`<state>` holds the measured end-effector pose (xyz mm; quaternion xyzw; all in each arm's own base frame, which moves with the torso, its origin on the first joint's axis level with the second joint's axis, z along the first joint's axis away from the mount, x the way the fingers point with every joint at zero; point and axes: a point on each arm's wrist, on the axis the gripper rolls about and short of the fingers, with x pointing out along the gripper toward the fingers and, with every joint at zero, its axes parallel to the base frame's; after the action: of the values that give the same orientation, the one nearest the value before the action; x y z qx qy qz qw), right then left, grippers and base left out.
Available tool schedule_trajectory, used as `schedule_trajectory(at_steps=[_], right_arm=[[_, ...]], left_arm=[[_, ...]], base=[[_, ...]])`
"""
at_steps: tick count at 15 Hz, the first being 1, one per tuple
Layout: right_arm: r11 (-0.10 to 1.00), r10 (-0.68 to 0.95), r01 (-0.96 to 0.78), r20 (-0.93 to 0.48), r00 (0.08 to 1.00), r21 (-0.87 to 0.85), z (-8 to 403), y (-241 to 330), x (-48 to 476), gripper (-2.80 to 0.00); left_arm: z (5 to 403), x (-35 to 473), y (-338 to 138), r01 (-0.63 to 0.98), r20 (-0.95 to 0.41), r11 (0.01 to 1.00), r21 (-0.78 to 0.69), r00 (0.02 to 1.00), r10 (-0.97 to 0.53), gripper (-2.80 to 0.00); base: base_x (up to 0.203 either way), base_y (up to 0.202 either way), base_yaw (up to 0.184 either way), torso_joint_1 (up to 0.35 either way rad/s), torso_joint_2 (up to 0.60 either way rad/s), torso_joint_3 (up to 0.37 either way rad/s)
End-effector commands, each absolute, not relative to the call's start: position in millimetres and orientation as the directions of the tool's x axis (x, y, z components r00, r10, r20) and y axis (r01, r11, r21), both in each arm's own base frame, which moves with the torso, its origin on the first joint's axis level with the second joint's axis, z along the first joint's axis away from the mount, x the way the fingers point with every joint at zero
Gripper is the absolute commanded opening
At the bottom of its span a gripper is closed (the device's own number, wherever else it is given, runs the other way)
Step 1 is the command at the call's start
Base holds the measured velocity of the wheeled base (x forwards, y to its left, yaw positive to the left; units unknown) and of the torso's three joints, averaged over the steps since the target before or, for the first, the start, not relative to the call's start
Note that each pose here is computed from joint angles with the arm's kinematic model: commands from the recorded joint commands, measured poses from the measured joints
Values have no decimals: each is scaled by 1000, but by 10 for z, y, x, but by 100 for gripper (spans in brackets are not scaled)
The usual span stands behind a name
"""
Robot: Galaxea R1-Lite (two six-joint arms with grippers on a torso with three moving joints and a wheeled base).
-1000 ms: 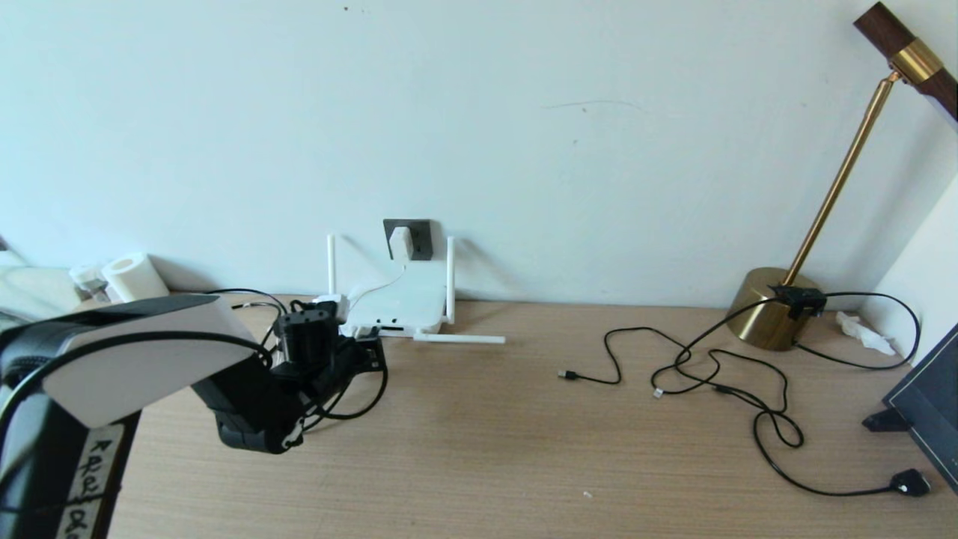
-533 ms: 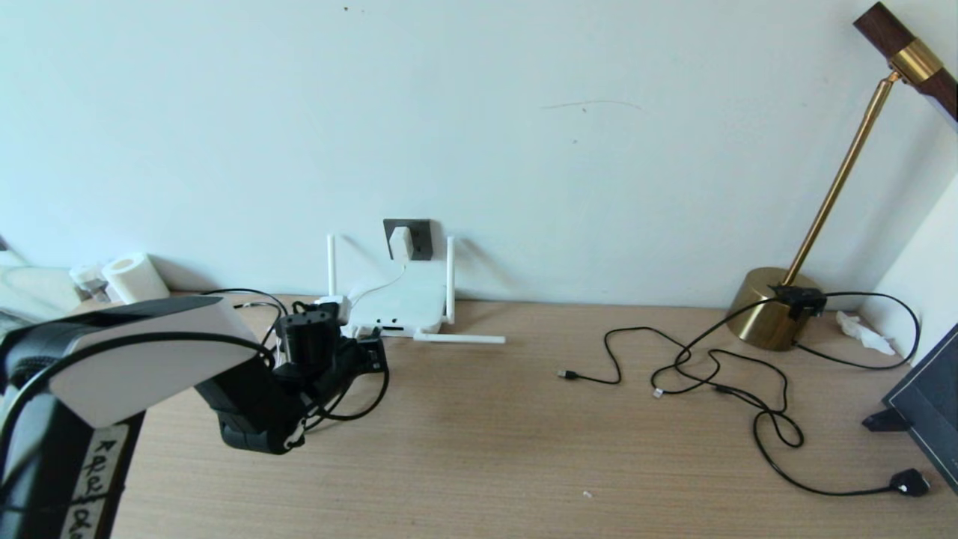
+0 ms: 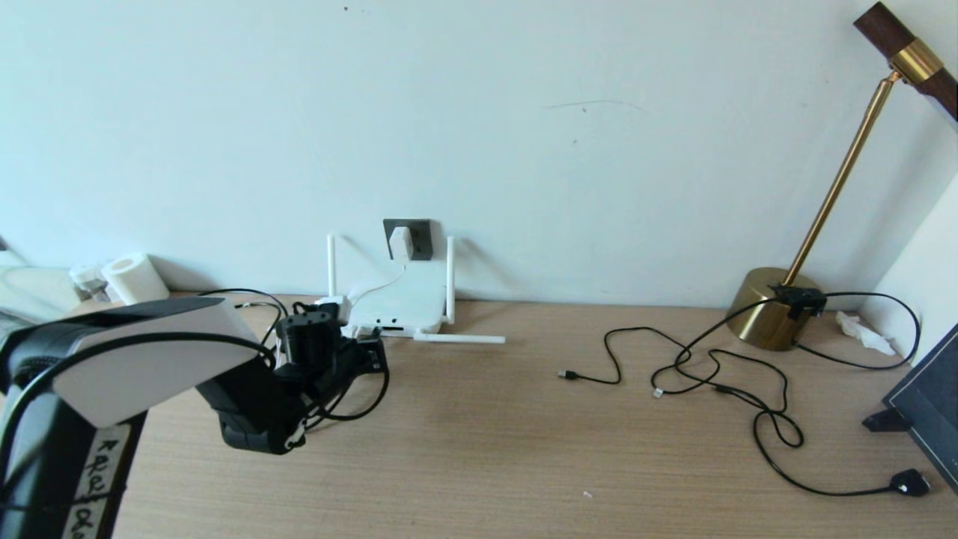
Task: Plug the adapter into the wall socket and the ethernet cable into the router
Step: Plug cable into router interface
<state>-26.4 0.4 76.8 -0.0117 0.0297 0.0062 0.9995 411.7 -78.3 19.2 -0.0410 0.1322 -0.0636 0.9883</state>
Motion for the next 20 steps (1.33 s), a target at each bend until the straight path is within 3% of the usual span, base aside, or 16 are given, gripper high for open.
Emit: schedule_trajectory(at_steps=[1,20], right_arm=[[1000,12,-14,-61,998,-24,768,4,-263,0],[1000,12,-14,-60,998,-24,768,4,-264,0]], left_arm=[[202,4121,-783,115,-249,988,-99,959,-136,-280],[205,4154,-782,114,-241,988,-100,961,-135,-280]], base=[[0,0,0,0,0,0],[0,0,0,0,0,0]])
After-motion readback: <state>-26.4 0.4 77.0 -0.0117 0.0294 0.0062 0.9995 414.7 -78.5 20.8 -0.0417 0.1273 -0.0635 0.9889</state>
